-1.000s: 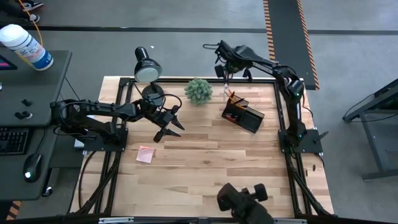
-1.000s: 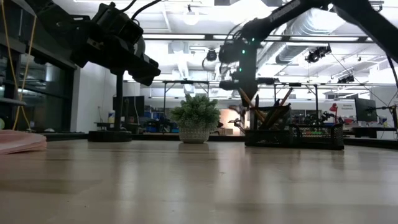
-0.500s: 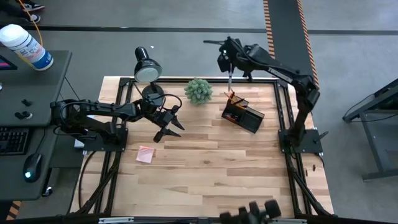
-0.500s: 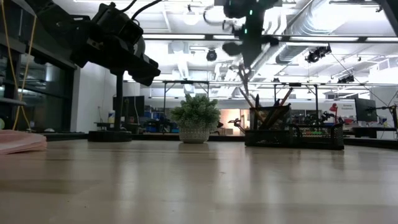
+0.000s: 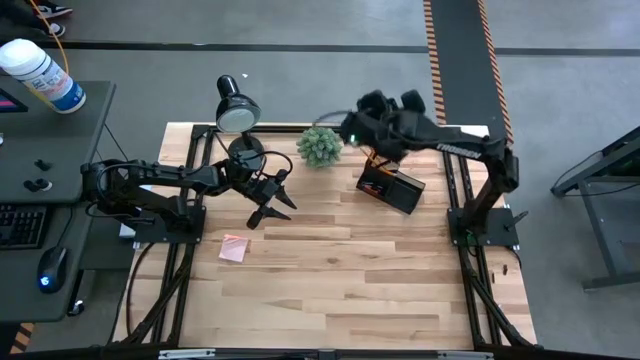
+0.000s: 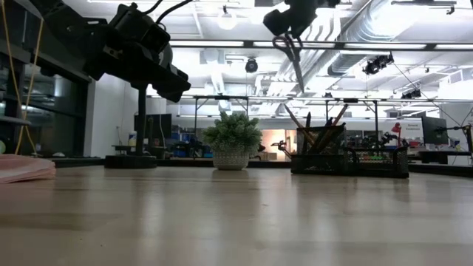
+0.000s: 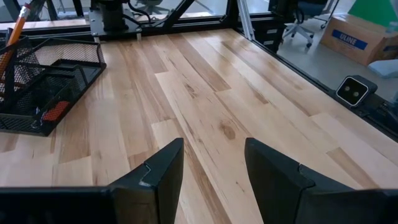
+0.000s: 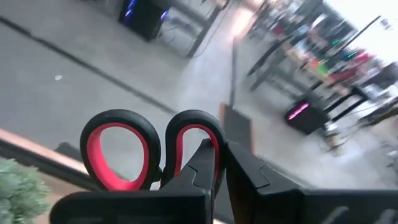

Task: Pick and place office supplies into organizer
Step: Put the black scissors into the black desk organizer

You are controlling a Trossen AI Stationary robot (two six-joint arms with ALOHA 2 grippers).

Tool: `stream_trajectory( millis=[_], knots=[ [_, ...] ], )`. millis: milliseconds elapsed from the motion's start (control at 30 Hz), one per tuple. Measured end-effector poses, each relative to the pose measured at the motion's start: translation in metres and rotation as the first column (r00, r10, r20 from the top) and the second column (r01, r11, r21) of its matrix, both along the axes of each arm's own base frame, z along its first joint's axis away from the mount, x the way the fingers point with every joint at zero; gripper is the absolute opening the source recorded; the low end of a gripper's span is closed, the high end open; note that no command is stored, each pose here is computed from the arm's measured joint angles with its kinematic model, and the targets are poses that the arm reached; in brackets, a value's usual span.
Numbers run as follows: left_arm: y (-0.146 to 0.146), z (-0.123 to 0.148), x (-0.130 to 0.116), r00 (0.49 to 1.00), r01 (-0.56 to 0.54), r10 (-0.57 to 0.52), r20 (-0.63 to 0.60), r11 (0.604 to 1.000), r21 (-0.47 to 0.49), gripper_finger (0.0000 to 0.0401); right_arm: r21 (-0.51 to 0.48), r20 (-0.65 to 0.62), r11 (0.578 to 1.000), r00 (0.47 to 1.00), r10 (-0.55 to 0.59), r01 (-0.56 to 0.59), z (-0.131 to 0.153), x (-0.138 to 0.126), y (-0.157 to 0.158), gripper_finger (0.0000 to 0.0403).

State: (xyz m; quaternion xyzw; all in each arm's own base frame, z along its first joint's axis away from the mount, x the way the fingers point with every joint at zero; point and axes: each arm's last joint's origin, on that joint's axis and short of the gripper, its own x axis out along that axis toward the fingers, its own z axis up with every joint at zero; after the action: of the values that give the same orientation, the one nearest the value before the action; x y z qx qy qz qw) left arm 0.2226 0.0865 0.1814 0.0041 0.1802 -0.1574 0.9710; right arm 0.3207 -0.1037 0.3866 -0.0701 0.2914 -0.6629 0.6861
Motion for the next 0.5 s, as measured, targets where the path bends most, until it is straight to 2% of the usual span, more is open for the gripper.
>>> stream_trajectory(
  millis=[100,267,500],
  knots=[
    [0.0,0.0,0.0,1.0,0.0,0.0,0.0,1.0,0.0,0.016,-0.042,-0.005,0.999,1.0,-0.022,0.022,-0.013,-0.001,0.016,0.0012],
    [0.0,0.0,0.0,1.0,0.0,0.0,0.0,1.0,0.0,0.016,-0.048,-0.011,0.999,1.0,-0.022,0.021,-0.051,0.0,0.031,0.0012],
    [0.0,0.0,0.0,1.0,0.0,0.0,-0.001,1.0,0.0,0.016,-0.12,0.023,0.993,1.0,-0.011,0.013,-0.092,0.009,0.036,0.0012]
  ],
)
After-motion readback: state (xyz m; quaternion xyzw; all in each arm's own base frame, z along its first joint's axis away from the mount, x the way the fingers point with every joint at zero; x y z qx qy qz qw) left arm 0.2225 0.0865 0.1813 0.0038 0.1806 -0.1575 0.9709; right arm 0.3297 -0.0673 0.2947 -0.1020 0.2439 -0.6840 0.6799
